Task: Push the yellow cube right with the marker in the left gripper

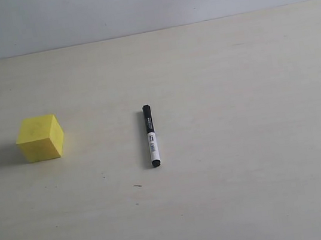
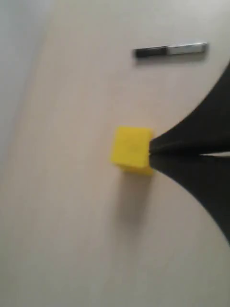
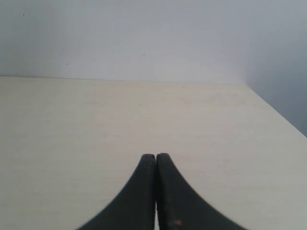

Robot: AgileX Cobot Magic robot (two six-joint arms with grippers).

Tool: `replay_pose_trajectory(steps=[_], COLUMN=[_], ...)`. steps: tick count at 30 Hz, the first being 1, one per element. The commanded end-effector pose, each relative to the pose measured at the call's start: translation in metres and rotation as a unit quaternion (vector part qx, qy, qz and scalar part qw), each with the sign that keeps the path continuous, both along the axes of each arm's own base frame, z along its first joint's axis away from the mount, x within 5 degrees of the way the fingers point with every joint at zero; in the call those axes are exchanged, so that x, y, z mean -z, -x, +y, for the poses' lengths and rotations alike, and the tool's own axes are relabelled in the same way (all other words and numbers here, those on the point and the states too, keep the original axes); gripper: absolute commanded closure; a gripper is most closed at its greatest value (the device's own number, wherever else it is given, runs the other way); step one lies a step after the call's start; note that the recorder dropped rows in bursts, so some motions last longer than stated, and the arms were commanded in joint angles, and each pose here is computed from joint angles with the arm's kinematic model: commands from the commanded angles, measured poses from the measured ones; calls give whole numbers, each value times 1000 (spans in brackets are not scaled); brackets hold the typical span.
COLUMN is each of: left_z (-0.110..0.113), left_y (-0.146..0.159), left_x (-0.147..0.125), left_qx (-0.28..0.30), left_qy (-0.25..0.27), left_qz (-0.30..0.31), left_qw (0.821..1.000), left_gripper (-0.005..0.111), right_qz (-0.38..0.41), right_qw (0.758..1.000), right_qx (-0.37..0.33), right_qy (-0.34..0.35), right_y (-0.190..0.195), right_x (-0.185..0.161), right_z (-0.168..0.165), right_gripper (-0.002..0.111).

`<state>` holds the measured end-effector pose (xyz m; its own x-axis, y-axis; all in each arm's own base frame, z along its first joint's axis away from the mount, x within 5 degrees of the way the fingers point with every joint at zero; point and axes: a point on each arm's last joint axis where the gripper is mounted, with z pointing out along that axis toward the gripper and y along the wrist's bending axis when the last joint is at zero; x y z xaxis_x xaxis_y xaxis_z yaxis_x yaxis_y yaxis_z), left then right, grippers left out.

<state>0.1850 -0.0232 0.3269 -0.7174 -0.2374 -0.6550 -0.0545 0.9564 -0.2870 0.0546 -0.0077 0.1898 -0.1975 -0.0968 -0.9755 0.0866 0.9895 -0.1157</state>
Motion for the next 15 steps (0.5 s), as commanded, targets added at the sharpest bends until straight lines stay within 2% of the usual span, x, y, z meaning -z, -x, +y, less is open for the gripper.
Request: replay_pose_trajectory(steps=[1,2,3,8,12,15], left_z=[-61,-74,-96,-160,-206,-236], left_y=[-27,-30,-34,-43,-55,-67], left_x=[28,33,40,55,60,73], left_qx=[175,188,204,228,245,246], left_qy=[54,53,40,-28,-54,-81], left_qz=[141,152,173,203,202,229], left_qw=[973,969,963,952,947,938], left_gripper=[107,107,107,107,107,107], right_qz=[-6,-6,-6,-6,-6,-6], right_qw=[1000,1000,1000,1000,1000,1000], right_qx=[1,1,1,1,1,1], right_qy=[3,3,3,3,3,3], right_y=[0,0,0,0,0,0], right_x=[0,0,0,0,0,0], right_z=[0,0,0,0,0,0], right_gripper=[108,108,108,108,108,108])
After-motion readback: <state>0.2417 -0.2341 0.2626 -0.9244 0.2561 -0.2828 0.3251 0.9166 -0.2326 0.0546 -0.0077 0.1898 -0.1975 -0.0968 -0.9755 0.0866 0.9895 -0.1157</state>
